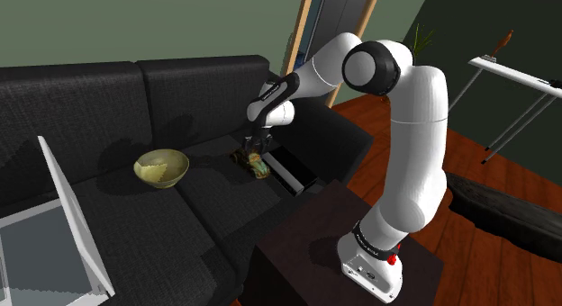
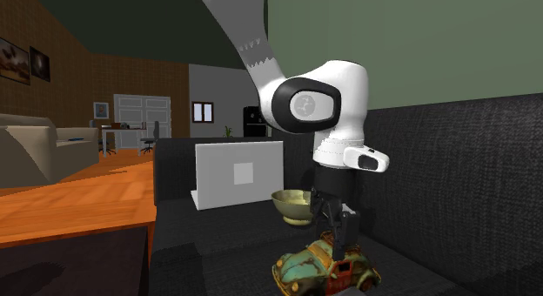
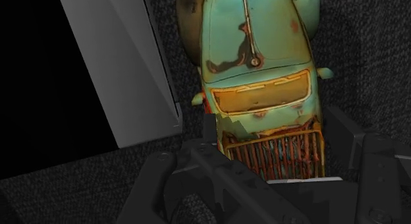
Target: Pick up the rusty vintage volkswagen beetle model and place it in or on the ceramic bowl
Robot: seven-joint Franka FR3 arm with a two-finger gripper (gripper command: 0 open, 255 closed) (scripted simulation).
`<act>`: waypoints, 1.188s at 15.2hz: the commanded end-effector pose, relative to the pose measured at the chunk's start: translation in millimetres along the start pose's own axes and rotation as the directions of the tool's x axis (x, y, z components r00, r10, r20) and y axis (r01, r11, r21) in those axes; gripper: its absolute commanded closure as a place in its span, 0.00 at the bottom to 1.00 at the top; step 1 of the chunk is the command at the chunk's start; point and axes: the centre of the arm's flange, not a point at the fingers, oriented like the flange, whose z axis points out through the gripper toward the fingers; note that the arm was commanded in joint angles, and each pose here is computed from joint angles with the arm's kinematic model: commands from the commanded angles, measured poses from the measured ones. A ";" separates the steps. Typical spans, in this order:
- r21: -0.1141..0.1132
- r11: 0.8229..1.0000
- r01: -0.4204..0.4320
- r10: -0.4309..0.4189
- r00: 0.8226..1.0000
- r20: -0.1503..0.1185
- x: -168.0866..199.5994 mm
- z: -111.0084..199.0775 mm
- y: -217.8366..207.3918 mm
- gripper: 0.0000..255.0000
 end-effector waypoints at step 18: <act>0.000 1.000 0.000 0.000 1.000 -0.001 -2.9 -99.8 -9.8 1.00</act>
